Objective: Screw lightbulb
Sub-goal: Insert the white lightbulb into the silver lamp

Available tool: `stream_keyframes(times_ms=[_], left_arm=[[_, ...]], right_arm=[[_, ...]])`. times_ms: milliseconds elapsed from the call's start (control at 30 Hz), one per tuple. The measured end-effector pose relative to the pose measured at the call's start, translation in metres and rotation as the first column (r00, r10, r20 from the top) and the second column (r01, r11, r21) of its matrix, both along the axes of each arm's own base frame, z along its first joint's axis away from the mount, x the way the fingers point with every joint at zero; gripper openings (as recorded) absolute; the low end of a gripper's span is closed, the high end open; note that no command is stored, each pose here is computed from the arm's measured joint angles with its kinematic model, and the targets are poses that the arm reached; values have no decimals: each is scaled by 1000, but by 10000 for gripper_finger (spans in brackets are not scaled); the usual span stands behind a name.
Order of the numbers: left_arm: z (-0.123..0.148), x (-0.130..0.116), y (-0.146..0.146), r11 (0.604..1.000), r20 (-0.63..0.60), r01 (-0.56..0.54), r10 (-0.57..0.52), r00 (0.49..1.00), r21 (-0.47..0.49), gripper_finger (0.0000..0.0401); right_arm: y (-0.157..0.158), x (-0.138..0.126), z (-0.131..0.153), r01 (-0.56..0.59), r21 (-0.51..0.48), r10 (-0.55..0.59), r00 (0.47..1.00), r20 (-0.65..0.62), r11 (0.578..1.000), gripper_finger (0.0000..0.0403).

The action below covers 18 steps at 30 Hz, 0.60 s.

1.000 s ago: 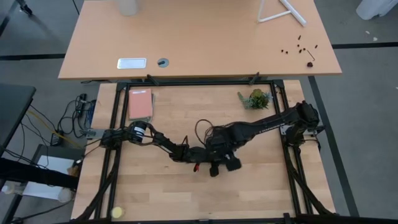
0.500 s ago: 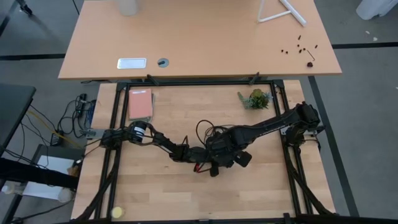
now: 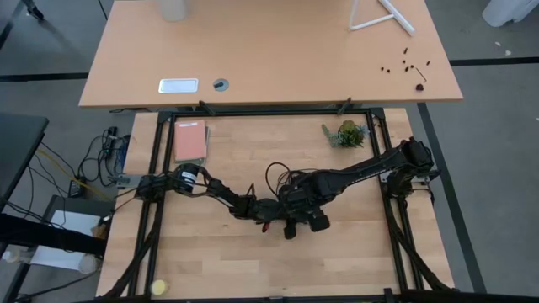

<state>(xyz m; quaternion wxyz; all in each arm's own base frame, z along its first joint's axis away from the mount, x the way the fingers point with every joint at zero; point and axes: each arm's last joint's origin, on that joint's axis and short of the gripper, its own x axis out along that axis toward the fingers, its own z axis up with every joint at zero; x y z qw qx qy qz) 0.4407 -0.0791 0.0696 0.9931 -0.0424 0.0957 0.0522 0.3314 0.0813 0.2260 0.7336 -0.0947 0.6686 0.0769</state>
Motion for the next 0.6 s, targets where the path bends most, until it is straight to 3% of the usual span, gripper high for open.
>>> stream_keyframes(times_ms=[100,200,367,500,533,600], left_arm=[[0,0,0,1000,1,0,0,1000,0,196],[0,0,0,1000,1,-3,3,1000,0,196],[0,0,0,1000,1,-3,3,1000,0,196],[0,0,0,1000,2,-4,4,1000,0,196],[0,0,0,1000,3,-6,6,1000,0,196],[0,0,0,1000,3,-9,9,1000,0,196]], right_arm=[[0,1,0,189,19,-190,982,15,982,275],[0,1,0,357,35,-358,934,17,933,264],[-2,2,0,602,54,-603,798,15,797,246],[-7,4,0,725,89,-728,685,-1,682,268],[-9,6,0,729,116,-734,679,-4,674,279],[-11,9,1,697,160,-703,711,-21,699,303]])
